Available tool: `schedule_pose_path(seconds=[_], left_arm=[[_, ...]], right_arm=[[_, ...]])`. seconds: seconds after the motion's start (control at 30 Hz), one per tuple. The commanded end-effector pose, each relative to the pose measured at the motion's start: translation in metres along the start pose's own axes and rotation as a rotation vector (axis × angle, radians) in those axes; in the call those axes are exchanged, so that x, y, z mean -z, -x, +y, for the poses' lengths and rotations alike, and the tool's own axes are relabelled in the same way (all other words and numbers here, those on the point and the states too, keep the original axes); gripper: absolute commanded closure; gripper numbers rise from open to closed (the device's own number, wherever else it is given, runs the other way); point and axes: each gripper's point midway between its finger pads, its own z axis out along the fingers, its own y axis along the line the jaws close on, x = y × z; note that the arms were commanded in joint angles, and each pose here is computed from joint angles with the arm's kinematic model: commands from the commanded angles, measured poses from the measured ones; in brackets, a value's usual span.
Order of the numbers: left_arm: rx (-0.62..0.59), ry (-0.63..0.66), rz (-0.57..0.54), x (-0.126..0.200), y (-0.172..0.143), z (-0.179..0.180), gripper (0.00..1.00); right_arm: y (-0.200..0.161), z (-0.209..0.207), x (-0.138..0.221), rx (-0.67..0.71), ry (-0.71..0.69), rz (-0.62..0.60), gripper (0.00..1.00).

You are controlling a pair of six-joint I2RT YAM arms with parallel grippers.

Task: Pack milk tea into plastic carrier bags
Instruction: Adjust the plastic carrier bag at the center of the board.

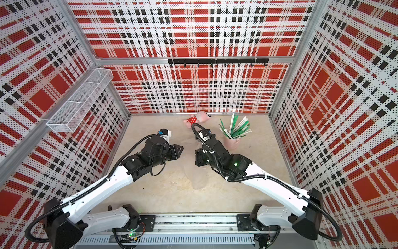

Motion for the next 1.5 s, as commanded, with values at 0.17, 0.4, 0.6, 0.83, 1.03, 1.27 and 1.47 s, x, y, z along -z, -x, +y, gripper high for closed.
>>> schedule_pose_path(seconds=[0.17, 0.4, 0.6, 0.83, 1.03, 1.27, 1.47], left_arm=[[-0.003, -0.005, 0.016, 0.001, -0.006, 0.005, 0.56], [-0.018, -0.017, -0.026, 0.014, 0.006, -0.013, 0.28], [-0.064, -0.012, -0.007, 0.018, -0.004, -0.032, 0.25], [-0.115, 0.014, 0.054, 0.004, -0.019, -0.030, 0.21], [-0.157, 0.047, 0.113, -0.014, -0.032, -0.023, 0.17], [-0.152, 0.026, 0.117, -0.019, -0.031, -0.029, 0.25], [-0.117, 0.029, 0.095, -0.007, -0.028, -0.014, 0.50]], right_arm=[[0.001, -0.001, 0.004, -0.007, 0.012, -0.008, 1.00], [0.001, -0.001, 0.003, -0.008, 0.017, -0.007, 1.00], [0.001, 0.000, 0.005, -0.006, 0.027, -0.010, 1.00], [-0.001, -0.001, 0.004, -0.010, 0.028, -0.013, 1.00], [-0.001, -0.002, 0.005, -0.012, 0.029, -0.019, 1.00], [-0.003, -0.003, 0.006, -0.014, 0.030, -0.016, 1.00], [-0.003, -0.010, 0.008, -0.016, 0.003, -0.023, 1.00]])
